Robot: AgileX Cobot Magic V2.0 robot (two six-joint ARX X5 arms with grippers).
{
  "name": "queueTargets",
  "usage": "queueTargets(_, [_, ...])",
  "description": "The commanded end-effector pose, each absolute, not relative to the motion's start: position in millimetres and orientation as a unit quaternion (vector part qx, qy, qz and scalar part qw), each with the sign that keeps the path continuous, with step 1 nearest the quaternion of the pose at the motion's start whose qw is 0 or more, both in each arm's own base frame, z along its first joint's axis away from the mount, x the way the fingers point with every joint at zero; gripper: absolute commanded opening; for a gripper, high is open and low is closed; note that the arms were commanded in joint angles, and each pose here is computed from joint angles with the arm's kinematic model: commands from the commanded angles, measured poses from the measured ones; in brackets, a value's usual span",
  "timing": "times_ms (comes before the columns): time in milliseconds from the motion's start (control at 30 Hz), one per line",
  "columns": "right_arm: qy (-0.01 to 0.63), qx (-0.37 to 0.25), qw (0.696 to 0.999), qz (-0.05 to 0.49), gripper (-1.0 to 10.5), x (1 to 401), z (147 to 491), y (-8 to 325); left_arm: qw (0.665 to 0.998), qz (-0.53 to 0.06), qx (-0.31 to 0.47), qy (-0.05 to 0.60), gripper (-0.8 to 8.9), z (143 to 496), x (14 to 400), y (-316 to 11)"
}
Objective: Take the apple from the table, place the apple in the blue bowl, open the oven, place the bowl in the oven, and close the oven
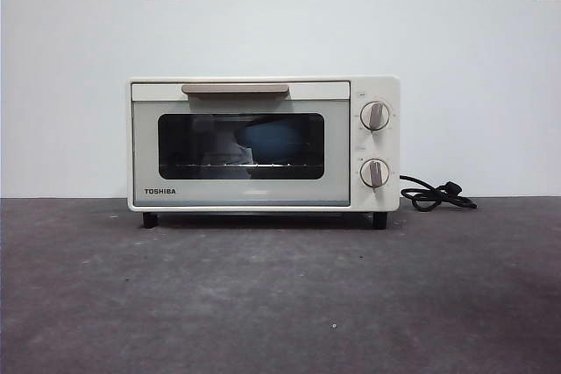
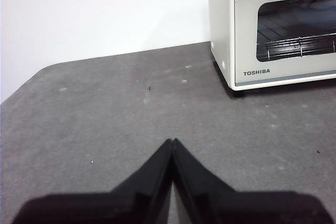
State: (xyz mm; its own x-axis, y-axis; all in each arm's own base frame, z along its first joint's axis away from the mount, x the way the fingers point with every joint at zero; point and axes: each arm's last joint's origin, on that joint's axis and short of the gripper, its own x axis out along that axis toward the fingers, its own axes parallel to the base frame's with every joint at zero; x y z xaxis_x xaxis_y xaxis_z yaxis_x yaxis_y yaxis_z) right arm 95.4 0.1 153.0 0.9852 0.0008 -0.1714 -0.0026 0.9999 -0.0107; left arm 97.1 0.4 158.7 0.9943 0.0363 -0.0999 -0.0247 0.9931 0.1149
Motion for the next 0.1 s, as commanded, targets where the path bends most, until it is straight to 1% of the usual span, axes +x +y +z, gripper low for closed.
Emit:
queueTargets(33, [0.088, 0.000, 0.996, 0.000, 0.0, 95.9, 150.1, 0.0, 0.997, 0.016, 0.055, 0.053, -0.04, 155.9, 97.6, 0.3])
queueTargets(100, [0.088, 0.000, 0.996, 0.000, 0.0, 95.9, 150.1, 0.0, 0.997, 0.016, 0.055, 0.053, -0.04, 155.9, 97.6, 0.3])
